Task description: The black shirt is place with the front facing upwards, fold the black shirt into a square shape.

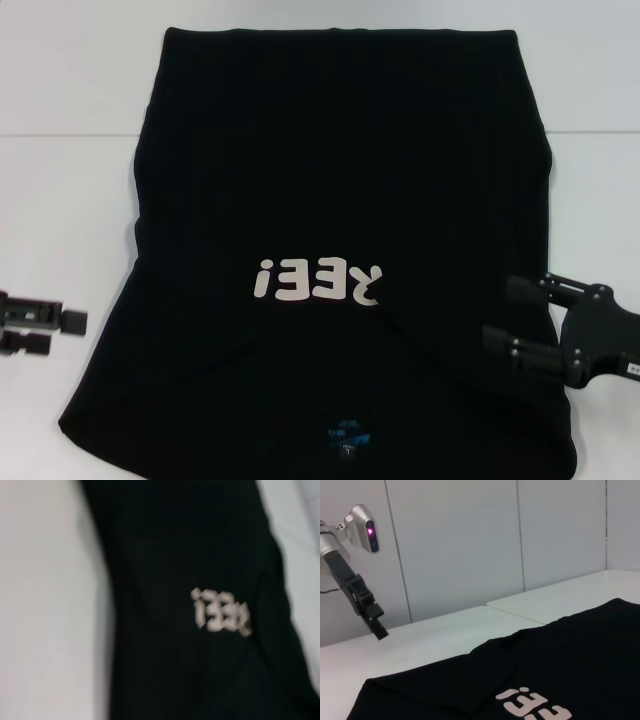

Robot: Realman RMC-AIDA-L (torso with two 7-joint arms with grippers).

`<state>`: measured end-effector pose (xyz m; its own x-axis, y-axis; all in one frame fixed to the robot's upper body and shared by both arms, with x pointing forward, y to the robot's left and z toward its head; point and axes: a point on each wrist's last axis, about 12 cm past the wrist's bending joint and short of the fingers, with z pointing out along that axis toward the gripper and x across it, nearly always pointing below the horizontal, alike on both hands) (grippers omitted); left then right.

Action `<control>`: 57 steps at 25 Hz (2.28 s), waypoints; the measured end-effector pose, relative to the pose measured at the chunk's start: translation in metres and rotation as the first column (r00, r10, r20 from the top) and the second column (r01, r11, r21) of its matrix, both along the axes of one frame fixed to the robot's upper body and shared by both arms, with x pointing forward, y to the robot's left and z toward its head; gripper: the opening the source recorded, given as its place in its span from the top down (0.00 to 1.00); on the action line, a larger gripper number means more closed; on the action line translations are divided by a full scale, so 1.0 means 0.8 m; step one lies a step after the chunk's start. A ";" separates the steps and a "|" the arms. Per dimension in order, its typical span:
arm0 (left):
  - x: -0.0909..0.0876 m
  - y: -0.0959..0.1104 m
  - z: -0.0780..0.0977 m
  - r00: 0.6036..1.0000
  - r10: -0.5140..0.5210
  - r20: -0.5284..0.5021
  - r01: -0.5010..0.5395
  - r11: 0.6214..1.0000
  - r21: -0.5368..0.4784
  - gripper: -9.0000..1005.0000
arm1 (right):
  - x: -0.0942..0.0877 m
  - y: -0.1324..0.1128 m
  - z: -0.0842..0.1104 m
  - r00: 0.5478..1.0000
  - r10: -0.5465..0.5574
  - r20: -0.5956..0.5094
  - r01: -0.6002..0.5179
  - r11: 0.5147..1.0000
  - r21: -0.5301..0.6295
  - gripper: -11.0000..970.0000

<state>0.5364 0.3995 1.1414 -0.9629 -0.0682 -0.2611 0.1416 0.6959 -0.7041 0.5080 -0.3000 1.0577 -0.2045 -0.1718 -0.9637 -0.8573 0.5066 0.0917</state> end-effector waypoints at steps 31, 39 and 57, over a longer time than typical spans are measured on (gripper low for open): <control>-0.002 -0.031 -0.048 0.990 -0.006 -0.140 0.031 0.983 0.180 0.12 | -0.008 -0.008 -0.007 0.999 -0.026 -0.018 0.026 1.000 0.003 0.19; 0.000 -0.038 -0.051 0.989 -0.014 -0.148 0.039 0.984 0.172 0.12 | -0.007 -0.008 -0.006 1.000 -0.027 -0.017 0.027 1.000 0.002 0.19; 0.002 -0.047 -0.054 0.987 -0.039 -0.158 0.061 0.988 0.138 0.12 | -0.008 -0.008 -0.005 1.000 -0.020 -0.016 0.020 1.000 0.007 0.19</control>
